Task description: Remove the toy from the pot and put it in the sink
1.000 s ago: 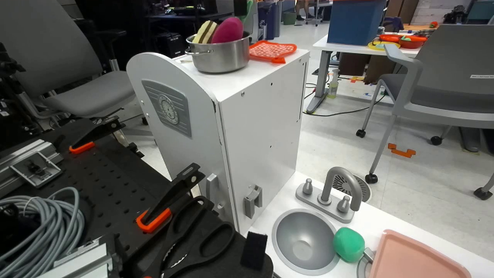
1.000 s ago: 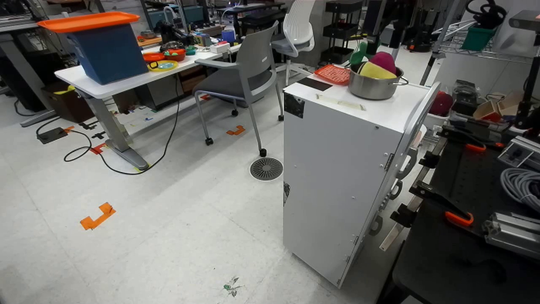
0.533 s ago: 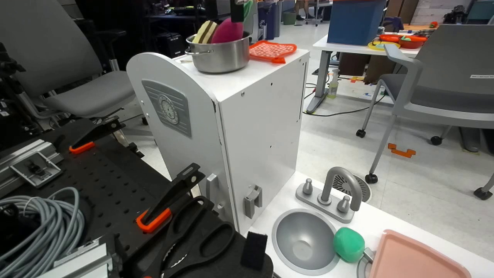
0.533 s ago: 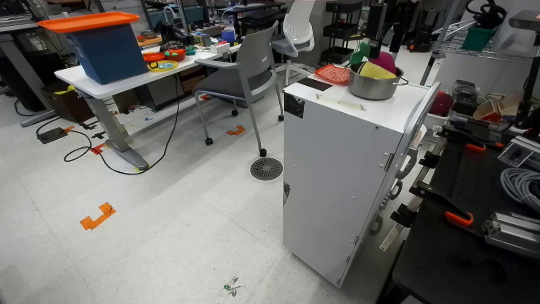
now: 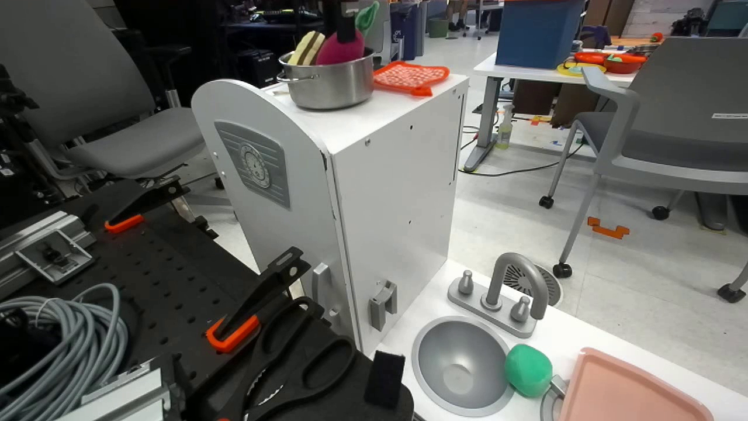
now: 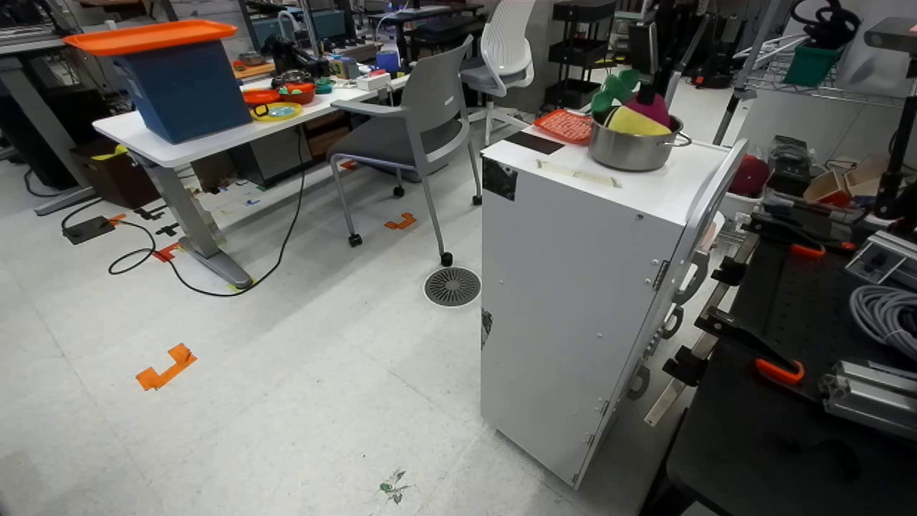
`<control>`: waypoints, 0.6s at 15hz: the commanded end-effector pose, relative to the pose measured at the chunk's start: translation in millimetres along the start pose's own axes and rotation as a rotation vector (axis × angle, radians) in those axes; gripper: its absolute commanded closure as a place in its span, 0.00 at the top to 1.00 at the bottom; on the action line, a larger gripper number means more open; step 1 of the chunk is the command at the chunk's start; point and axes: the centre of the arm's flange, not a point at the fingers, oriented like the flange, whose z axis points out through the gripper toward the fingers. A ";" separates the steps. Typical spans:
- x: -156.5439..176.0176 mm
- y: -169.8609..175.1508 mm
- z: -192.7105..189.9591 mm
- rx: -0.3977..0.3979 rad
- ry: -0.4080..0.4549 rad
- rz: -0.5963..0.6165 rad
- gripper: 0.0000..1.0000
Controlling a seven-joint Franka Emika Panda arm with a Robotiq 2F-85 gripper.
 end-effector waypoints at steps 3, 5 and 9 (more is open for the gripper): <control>1.3 2.8 -0.6 0.009 0.001 -0.006 0.00; 1.4 3.2 -3.8 0.013 0.005 -0.003 0.00; 0.1 3.9 -14.3 -0.048 0.018 0.005 0.01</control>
